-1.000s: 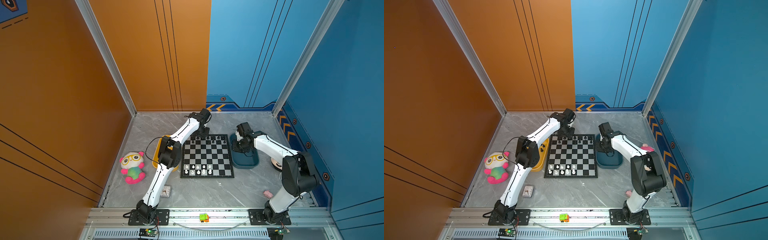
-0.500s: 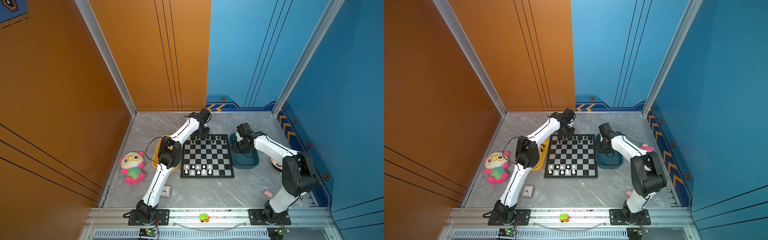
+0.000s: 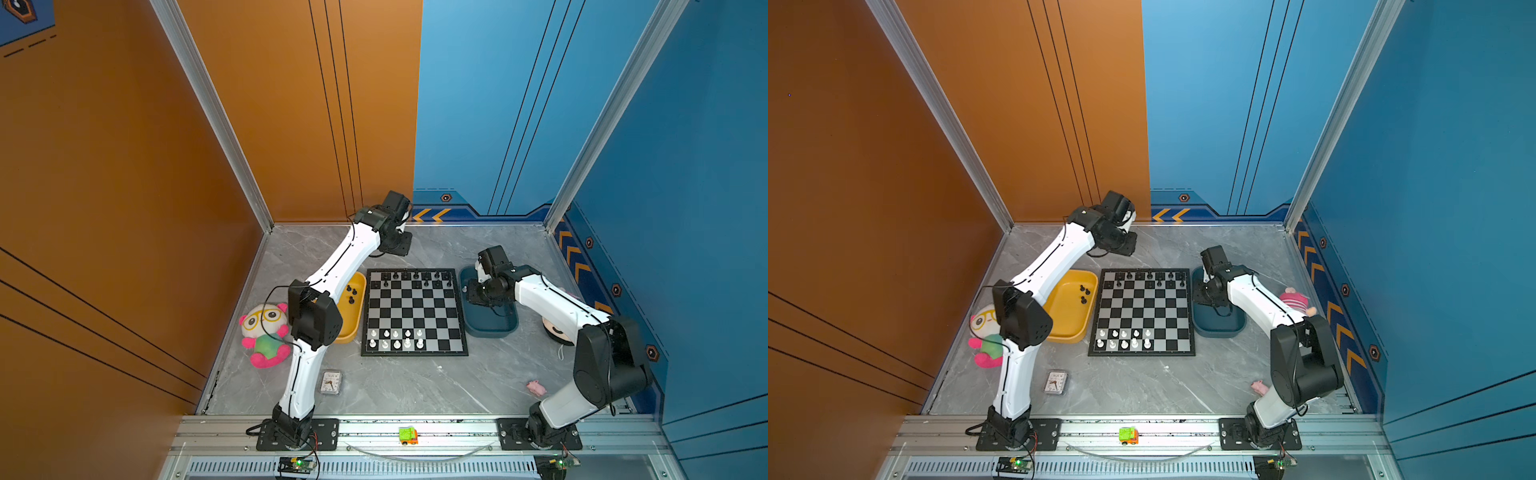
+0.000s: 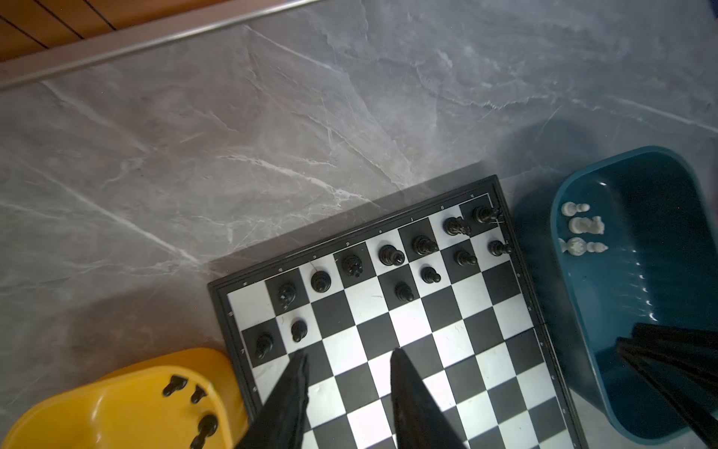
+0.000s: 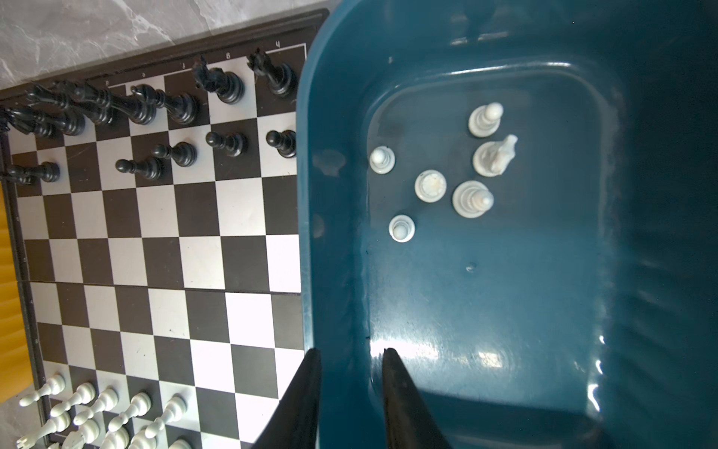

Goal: Set up the chess pieces on the board
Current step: 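Move the left gripper back over the yellow tray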

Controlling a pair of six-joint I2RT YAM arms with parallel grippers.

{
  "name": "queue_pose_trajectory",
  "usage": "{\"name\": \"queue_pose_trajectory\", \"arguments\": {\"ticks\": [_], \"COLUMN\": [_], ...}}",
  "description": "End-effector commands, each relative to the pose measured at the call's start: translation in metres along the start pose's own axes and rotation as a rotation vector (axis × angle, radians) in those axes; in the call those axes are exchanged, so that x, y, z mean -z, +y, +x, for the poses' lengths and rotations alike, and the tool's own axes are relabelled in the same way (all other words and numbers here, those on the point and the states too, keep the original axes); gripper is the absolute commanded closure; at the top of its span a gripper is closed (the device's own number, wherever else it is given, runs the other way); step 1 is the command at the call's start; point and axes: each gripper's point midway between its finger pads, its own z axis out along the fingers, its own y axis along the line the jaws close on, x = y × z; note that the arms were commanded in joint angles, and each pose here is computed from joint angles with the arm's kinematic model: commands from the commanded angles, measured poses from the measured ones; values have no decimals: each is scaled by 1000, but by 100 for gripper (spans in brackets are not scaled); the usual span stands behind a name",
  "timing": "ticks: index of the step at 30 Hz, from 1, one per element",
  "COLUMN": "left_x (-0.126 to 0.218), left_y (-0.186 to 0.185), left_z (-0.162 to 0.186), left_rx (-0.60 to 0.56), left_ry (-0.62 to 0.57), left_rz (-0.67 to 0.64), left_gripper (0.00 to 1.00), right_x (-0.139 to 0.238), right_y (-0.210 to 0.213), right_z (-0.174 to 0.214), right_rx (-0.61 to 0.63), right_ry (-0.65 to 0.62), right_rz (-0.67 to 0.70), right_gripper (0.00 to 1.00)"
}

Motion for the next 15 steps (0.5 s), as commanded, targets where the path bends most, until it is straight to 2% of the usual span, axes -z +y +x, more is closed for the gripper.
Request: {"name": "queue_pose_trajectory", "arguments": {"ticks": [1, 6, 15], "left_x": [18, 33, 28], "left_y": [32, 66, 110], "left_z": [13, 35, 86], "left_rx": [18, 60, 222], "left_ry": [13, 22, 22], "left_rz": [-85, -165, -168], "left_gripper": [63, 63, 64], "right_x": [5, 6, 7], "right_y": [1, 3, 9], "right_z": [2, 2, 1], "right_rx": [-22, -20, -7], "right_ry": [-8, -9, -3], "right_rz": [-14, -17, -9], "right_gripper": [70, 70, 70]}}
